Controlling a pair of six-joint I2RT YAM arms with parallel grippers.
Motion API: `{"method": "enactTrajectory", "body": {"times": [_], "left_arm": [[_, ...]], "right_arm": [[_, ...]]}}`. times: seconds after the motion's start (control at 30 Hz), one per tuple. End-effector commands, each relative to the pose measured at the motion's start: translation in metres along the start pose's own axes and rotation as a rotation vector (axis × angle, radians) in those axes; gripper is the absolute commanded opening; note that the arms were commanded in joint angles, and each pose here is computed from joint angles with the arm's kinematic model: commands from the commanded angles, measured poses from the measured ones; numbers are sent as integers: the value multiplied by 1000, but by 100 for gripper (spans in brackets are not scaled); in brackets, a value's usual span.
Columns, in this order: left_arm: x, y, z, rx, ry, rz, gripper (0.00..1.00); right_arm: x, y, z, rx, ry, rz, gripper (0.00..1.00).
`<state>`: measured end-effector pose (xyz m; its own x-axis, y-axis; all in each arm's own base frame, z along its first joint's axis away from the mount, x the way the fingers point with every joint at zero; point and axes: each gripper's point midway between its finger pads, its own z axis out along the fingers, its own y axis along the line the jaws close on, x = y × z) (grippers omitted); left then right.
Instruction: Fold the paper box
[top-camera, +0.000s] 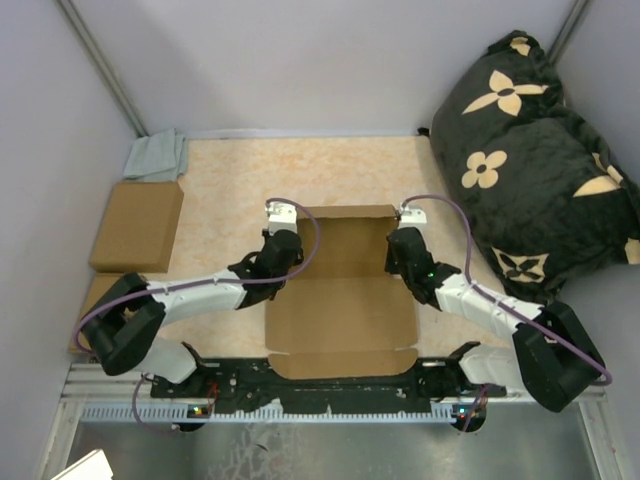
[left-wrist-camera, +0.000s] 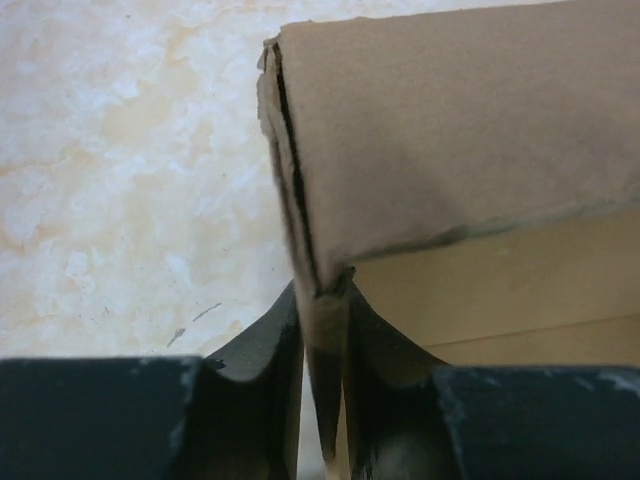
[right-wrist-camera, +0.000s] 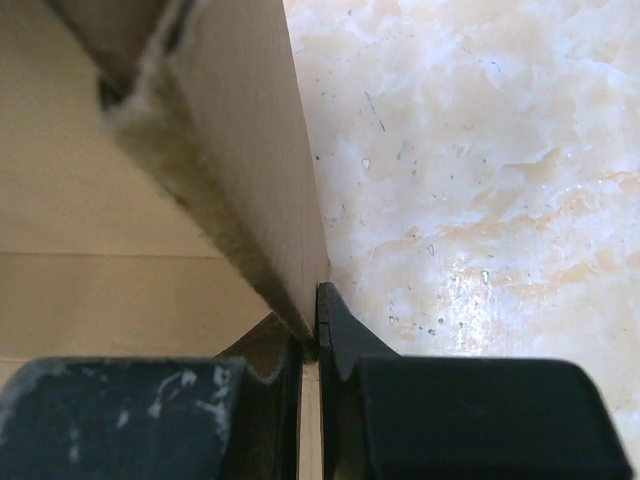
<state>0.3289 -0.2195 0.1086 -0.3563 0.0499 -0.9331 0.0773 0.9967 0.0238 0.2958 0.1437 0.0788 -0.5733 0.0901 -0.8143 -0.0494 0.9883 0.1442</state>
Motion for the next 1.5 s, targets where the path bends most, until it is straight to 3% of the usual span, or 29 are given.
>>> {"method": "enactTrajectory", "body": {"times": [0.0, 0.2, 0.57, 0.77, 0.8, 0.83, 1.07, 1.27, 1.47], "left_arm": [[-8, -23, -20, 174, 19, -36, 28], [-10, -28, -35, 239, 65, -42, 33], [9, -4, -51, 134, 229, -56, 43], [0, -10, -69, 214, 237, -106, 66], [-3, -11, -71, 230, 231, -114, 82], [-7, -12, -74, 244, 223, -123, 86], [-32, 0, -93, 260, 173, -146, 81], [-73, 28, -113, 199, 86, -144, 81], [-89, 38, -121, 175, 94, -75, 86]], "right_arm": [[-26, 17, -1, -19, -25, 79, 2], [-34, 23, 0, 13, 46, 74, 2], [-35, 45, 3, -43, 158, 45, 6], [-35, 52, 5, -62, 185, 36, 9], [-34, 52, 6, -63, 189, 36, 9], [-35, 53, 6, -64, 187, 38, 9], [-34, 55, 7, -73, 214, 44, 13], [-25, 70, -3, -168, 304, 72, 38], [-19, 87, -29, -312, 352, 63, 45]]}}
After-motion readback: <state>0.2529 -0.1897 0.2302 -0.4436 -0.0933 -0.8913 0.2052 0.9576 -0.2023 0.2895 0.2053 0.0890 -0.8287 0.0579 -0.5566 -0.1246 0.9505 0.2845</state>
